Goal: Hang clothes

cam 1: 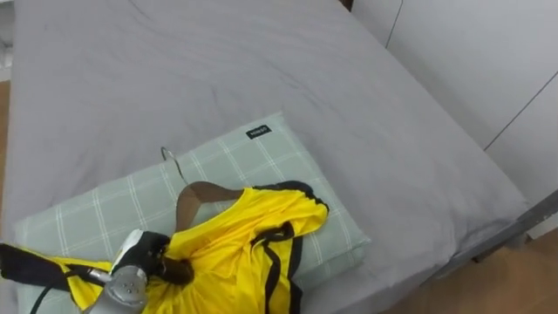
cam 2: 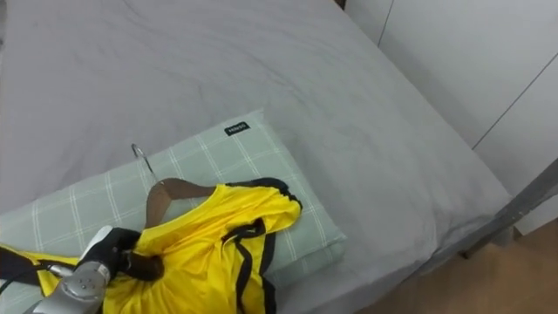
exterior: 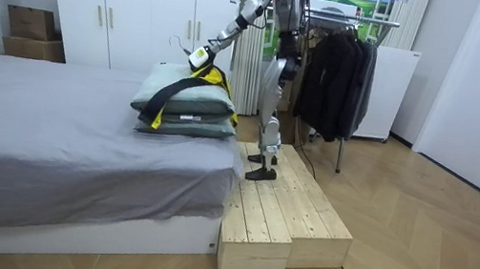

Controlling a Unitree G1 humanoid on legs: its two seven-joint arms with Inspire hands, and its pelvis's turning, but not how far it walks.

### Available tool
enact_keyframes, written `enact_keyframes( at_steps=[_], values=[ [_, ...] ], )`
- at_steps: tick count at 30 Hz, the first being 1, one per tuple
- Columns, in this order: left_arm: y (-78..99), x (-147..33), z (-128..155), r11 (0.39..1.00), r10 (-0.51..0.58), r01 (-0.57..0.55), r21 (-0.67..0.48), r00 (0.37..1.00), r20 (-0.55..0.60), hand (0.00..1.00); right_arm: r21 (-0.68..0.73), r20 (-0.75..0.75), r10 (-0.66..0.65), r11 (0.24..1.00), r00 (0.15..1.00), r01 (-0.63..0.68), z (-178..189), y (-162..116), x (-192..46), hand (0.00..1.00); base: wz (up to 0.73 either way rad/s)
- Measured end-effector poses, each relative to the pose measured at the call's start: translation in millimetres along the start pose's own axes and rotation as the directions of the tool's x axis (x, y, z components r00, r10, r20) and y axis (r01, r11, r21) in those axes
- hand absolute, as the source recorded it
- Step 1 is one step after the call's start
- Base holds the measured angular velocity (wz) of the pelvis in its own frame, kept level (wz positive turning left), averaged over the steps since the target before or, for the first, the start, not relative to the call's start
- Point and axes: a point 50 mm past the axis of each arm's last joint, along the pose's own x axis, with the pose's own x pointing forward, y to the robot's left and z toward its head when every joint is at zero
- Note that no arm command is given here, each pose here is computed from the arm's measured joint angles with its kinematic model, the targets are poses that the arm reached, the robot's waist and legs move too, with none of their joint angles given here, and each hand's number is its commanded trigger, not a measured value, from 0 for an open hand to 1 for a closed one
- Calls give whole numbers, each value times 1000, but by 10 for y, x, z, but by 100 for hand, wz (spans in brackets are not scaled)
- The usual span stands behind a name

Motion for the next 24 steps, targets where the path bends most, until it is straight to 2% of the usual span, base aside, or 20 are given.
enact_keyframes(
  at_steps=[4,10,14,20,24],
  values=[
    [24,-11,156,999,17,-13,-35,995,101,100,28,-7,3,1000,1000,-3,-63,-15,-11,0,2],
    [5,-89,163,999,21,-13,-47,985,173,100,75,-27,-6,997,1000,8,-199,-39,-36,0,4],
    [130,-118,340,996,67,-50,-69,963,262,100,120,-39,1,993,999,3,-300,-83,-63,0,4],
    [233,-135,374,991,121,-100,-86,948,293,100,99,-58,-19,995,998,25,-364,-133,-82,0,-1],
    [268,-230,316,990,142,-124,-73,931,336,100,-9,-56,-84,996,995,83,-358,-193,-92,0,0]
  ],
)
